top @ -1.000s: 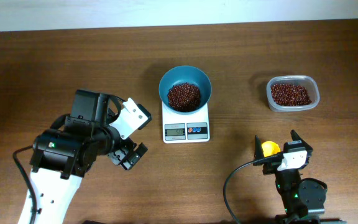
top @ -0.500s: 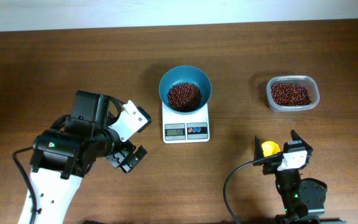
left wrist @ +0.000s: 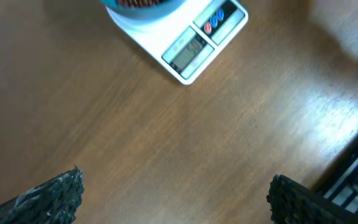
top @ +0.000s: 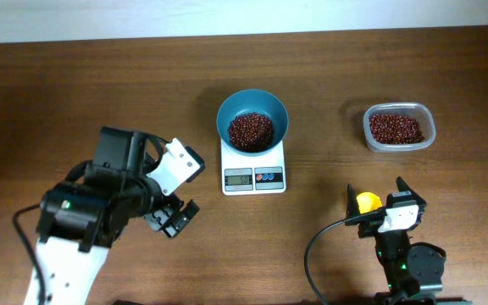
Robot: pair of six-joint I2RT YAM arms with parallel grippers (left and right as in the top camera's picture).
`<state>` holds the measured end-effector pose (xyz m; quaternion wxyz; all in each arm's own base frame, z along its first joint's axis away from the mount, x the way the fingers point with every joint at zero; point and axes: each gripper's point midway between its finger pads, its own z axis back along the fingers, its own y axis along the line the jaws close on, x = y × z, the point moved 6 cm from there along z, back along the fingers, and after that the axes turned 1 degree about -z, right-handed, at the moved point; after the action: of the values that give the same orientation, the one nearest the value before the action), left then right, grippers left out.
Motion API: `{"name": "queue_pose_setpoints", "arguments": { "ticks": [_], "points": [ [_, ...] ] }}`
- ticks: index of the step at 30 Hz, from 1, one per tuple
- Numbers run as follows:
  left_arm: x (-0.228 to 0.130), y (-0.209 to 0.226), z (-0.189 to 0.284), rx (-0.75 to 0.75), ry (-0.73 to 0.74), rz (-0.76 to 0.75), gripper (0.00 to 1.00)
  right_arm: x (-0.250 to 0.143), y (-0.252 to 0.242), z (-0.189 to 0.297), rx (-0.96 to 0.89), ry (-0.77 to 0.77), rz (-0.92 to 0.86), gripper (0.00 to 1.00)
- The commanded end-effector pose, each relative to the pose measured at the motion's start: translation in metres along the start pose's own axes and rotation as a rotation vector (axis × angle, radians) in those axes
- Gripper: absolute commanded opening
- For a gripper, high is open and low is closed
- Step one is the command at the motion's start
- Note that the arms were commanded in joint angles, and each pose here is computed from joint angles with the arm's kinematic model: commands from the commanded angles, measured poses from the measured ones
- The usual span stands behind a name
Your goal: Scoop item into bowl and weigh 50g on scale
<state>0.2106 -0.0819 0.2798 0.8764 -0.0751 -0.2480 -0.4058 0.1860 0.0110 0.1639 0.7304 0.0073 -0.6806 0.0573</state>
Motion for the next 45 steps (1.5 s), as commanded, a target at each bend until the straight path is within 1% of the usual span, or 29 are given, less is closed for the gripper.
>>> {"name": "queue_pose_setpoints", "arguments": {
  "ticks": [1,6,10,13,15,19,21,26,33,37,42,44,45],
  "points": [
    [-0.003,-0.007,0.026,0.063,-0.101,-0.04,0.99,-0.002,0.001,0.0,-0.001,-0.002,0.008,0.99],
    [-0.024,-0.007,0.039,0.15,-0.213,0.011,0.99,-0.002,0.001,0.0,-0.001,-0.002,0.008,0.99],
    [-0.04,-0.011,0.043,0.217,-0.352,0.031,0.99,-0.002,0.001,0.0,-0.001,-0.002,0.008,0.99],
    [-0.049,-0.014,0.036,0.258,-0.466,0.038,0.99,-0.002,0.001,0.0,-0.001,-0.002,0.008,0.99],
    [-0.054,-0.012,0.03,0.291,-0.519,0.086,0.99,-0.002,0.001,0.0,-0.001,-0.002,0.008,0.99],
    [-0.072,0.0,0.01,0.433,-0.64,0.257,0.99,-0.002,0.001,0.0,-0.001,-0.002,0.008,0.99],
    [-0.081,0.001,-0.002,0.474,-0.686,0.271,0.99,-0.002,0.001,0.0,-0.001,-0.002,0.008,0.99],
    [-0.101,0.0,-0.027,0.534,-0.728,0.26,0.99,-0.002,0.001,0.0,-0.001,-0.002,0.008,0.99],
    [-0.119,0.019,-0.05,0.711,-0.78,0.283,0.99,-0.002,0.001,0.0,-0.001,-0.002,0.008,0.99],
    [-0.126,0.023,-0.063,0.735,-0.772,0.296,0.99,-0.002,0.001,0.0,-0.001,-0.002,0.008,0.99],
    [-0.131,0.027,-0.063,0.782,-0.747,0.326,0.99,-0.002,0.001,0.0,-0.001,-0.002,0.008,0.99],
    [-0.133,0.029,-0.062,0.796,-0.745,0.356,0.99,-0.002,0.001,0.0,-0.001,-0.002,0.008,0.99],
    [-0.135,0.031,-0.061,0.802,-0.754,0.401,0.99,-0.002,0.001,0.0,-0.001,-0.002,0.008,0.99]
  ]
}}
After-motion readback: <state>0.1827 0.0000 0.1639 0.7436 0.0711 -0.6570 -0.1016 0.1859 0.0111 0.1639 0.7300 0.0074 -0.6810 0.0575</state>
